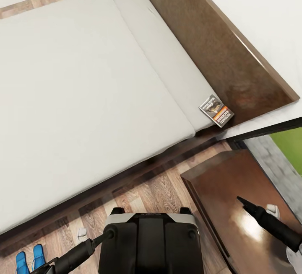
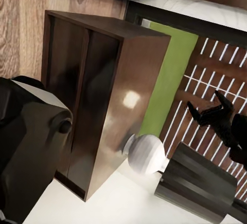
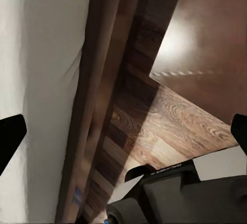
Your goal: In the bedroom, move the book from the bed onto either nightstand, and place the two sandals side by side next to the bed.
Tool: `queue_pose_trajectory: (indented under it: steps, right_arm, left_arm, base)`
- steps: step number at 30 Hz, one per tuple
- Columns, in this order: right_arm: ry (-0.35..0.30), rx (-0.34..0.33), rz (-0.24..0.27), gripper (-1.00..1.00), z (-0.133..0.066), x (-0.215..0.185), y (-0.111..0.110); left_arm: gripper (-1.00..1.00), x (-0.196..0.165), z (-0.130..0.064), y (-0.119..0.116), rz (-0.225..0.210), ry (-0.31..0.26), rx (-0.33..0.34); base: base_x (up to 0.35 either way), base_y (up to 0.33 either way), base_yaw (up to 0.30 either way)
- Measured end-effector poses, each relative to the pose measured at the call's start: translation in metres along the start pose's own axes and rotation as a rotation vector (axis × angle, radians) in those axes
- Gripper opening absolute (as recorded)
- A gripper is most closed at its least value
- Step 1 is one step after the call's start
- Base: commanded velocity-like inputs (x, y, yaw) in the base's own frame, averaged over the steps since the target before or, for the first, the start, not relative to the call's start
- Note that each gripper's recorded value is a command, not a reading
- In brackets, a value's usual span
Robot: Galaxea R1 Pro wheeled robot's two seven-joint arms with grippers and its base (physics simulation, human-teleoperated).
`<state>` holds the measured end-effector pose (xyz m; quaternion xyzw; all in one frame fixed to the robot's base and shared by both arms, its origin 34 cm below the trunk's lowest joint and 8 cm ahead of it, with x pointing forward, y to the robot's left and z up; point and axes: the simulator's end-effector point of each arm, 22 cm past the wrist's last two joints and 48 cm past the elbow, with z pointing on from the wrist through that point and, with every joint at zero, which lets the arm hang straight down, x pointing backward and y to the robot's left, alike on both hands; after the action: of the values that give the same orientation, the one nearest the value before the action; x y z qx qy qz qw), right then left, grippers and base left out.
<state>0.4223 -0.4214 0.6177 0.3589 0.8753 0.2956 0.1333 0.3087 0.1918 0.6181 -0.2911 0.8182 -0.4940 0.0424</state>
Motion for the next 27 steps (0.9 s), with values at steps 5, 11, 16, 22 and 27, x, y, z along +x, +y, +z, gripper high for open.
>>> queue_pose_trajectory:
  steps: [5, 11, 16, 22, 27]
  right_arm:
    - [-0.138, -0.025, 0.048, 1.00, 0.021, -0.056, 0.020]
    - [-0.216, 0.031, 0.155, 1.00, 0.060, -0.070, 0.026]
    - [-0.232, -0.032, 0.206, 1.00, 0.104, -0.068, 0.065]
    - [-0.231, -0.146, 0.261, 1.00, 0.155, -0.059, 0.128]
    - [-0.278, -0.200, 0.252, 1.00, 0.175, -0.069, 0.162]
  left_arm:
    - [1.00, 0.000, 0.000, 0.000, 0.000, 0.000, 0.000]
    - [1.00, 0.000, 0.001, 0.000, -0.001, 0.000, 0.001]
    - [1.00, 0.000, 0.000, 0.000, -0.001, -0.001, 0.001]
    - [1.00, 0.006, -0.001, 0.018, -0.014, 0.001, -0.079]
    - [1.00, 0.021, -0.009, 0.048, -0.052, 0.011, -0.206]
  base:
    - [0.000, 0.000, 0.000]
    - [0.000, 0.000, 0.000]
    - [0.000, 0.000, 0.000]
    - [0.000, 0.000, 0.000]
    - [0.000, 0.000, 0.000]
